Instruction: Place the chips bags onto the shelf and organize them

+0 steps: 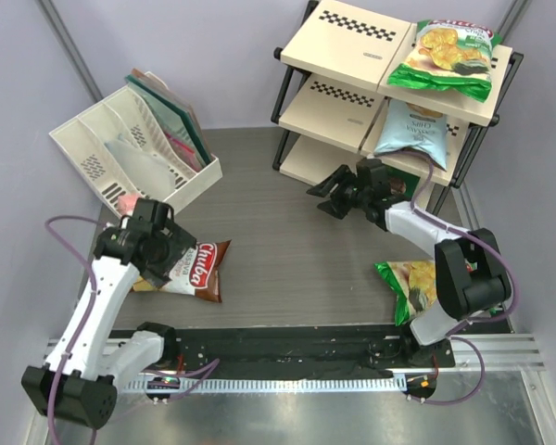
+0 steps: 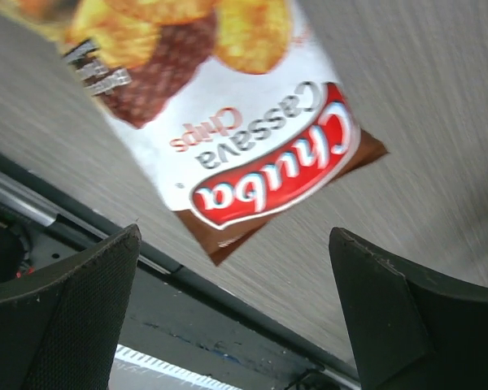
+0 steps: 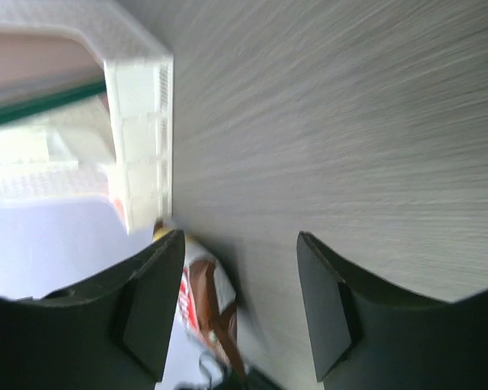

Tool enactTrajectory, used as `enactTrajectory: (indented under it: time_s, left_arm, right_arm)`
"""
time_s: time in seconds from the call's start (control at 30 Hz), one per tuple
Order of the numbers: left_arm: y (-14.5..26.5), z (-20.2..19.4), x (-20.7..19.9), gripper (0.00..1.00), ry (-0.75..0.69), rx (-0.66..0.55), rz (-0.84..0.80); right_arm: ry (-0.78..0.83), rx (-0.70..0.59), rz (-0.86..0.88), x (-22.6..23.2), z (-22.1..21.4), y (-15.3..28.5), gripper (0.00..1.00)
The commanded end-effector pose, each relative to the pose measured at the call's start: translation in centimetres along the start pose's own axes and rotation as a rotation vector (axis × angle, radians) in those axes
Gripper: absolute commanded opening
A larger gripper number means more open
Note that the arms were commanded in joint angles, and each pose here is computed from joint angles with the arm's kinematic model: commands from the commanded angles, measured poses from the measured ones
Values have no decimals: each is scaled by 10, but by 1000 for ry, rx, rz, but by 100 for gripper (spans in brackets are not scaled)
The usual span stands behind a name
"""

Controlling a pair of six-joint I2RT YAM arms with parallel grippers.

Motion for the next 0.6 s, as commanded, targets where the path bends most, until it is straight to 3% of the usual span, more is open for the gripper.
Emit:
enactTrajectory:
  time_s: [0.0, 0.27, 0.57]
  left_arm:
    - [-15, -8, 28, 97, 118, -29, 100]
    - [-23, 3, 32, 98, 170, -132, 143]
    - [-29, 15, 39, 98, 217, -133, 209]
  right_arm:
    - [150, 84, 241, 59, 2, 3, 63]
    - [200, 178, 301, 71, -17, 2, 61]
    - [162, 256, 343, 74, -46, -2, 61]
Point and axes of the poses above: each gripper's point midway between its finger pads, its own y axis back along the fingers, its own x axis along the line the jaws close on, z = x × y, the point moved 8 cm from there along y, back along the fingers, and after that the axes turned 3 degrees about -y, right-handed, at the moved point
